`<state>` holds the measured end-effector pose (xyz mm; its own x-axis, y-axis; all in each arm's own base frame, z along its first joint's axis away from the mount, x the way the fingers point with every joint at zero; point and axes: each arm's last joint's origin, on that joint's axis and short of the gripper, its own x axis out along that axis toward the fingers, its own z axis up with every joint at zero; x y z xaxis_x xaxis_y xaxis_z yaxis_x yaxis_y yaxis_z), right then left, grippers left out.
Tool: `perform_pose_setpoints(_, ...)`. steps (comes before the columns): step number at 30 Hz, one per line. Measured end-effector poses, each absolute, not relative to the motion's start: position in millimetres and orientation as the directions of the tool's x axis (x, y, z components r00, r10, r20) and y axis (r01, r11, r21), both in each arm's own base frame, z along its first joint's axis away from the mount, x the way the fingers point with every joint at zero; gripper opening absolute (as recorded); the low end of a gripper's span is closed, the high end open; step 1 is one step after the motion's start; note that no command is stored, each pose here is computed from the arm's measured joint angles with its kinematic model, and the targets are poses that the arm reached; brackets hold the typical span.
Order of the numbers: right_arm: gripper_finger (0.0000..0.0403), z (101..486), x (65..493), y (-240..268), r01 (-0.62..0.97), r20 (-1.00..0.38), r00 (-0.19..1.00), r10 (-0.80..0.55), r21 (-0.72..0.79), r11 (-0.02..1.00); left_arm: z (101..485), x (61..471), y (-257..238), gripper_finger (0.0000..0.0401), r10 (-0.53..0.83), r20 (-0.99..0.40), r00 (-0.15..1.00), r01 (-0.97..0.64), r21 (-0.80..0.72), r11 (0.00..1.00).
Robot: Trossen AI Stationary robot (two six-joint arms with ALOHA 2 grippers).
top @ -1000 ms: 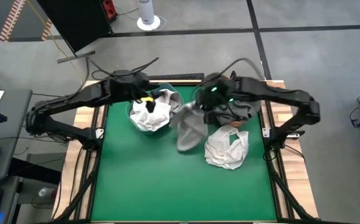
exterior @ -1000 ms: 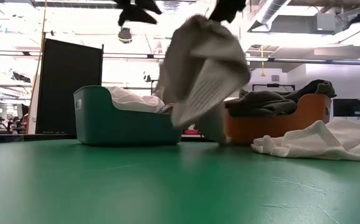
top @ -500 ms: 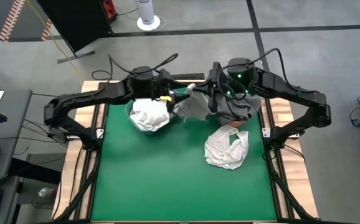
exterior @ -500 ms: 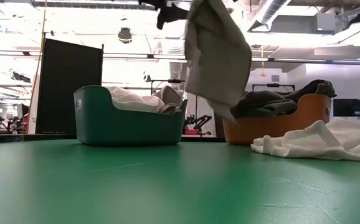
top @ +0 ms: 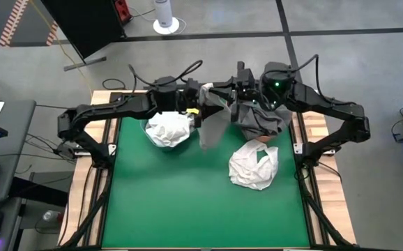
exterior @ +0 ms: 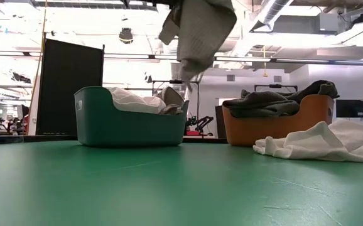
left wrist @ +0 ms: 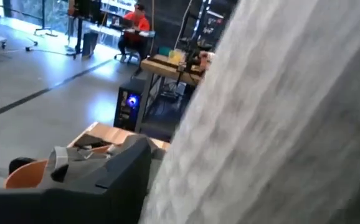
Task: Sort towels by color in basket
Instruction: Put the gray towel into the blue bin
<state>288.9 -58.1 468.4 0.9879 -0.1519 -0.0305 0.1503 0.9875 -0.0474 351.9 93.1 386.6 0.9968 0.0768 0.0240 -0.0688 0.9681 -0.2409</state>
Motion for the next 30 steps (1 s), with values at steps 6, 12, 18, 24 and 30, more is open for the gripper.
perform_pose_setpoints(6,0.0041,471,289,-57,0.167,-0.006,0.986,-0.168,-0.049,0.985,391,342,97,0.0132,0.121,-0.005,0.993,-0.119,-0.246,0.962)
perform_pose_setpoints(12,0.0063,470,290,-54,0.160,-0.011,0.987,-0.161,-0.057,0.985,395,325,110,0.0011,0.209,-0.064,0.976,-0.219,-0.267,0.939)
perform_pose_setpoints(18,0.0126,469,279,-58,0.179,-0.074,0.980,-0.182,-0.051,0.983,404,295,127,0.0005,0.300,-0.129,0.945,-0.325,-0.277,0.904)
perform_pose_setpoints(24,0.0211,468,265,-64,0.208,-0.138,0.967,-0.213,-0.048,0.977,407,259,140,0.0003,0.467,-0.242,0.850,-0.511,-0.168,0.843)
perform_pose_setpoints(30,0.0245,467,263,-67,0.219,-0.150,0.963,-0.223,-0.047,0.975,389,253,148,0.0002,0.478,-0.276,0.834,-0.527,-0.142,0.838)
